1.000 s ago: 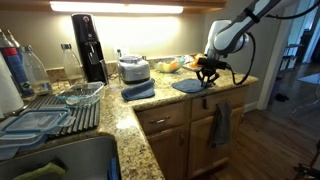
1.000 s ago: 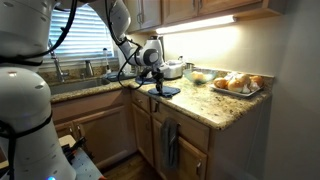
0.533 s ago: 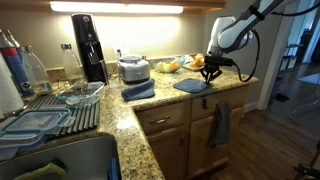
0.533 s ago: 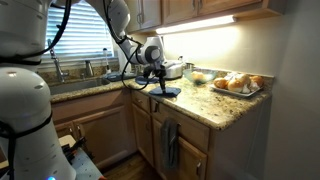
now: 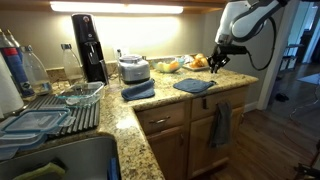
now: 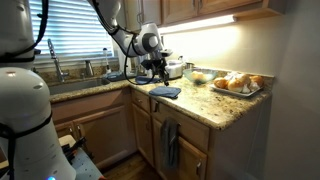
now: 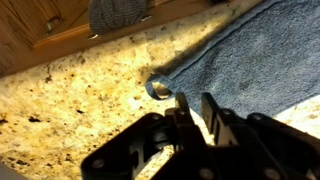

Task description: Pick up the blue cloth on the right side of the counter, hang the cloth on the right drawer

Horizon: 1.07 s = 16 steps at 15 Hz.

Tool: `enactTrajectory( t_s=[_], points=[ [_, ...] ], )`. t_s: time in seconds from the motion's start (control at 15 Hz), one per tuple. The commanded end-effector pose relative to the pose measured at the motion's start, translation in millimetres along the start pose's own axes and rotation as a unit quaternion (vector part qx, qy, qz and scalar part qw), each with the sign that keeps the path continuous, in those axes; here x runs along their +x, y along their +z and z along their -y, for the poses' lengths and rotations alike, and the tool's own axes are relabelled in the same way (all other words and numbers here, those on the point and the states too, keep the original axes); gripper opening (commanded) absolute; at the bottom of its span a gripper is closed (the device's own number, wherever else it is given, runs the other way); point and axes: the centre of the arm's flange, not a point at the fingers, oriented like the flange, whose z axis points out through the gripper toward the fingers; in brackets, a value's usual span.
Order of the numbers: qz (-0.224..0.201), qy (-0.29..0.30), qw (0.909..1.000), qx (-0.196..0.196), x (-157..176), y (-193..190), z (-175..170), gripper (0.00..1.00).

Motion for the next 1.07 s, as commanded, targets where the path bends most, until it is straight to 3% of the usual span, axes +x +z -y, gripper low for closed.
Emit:
enactTrajectory(
  t_s=[0.0,0.2,0.47,0.67,0.73,1.0],
  points=[
    [0.005,0.039,0.9992,0.006,-3,-11,1,0.52],
    [0.038,0.119,0.9922,-0.007,5,8,8,0.71],
    [0.073,0.208,0.9751,-0.017,10,35,24,0.97],
    [0.089,0.247,0.9648,-0.011,16,49,39,1.0],
    [0.078,0.214,0.9736,-0.009,6,45,25,0.98],
    [0.081,0.23,0.9697,-0.007,11,55,35,1.0]
  ],
)
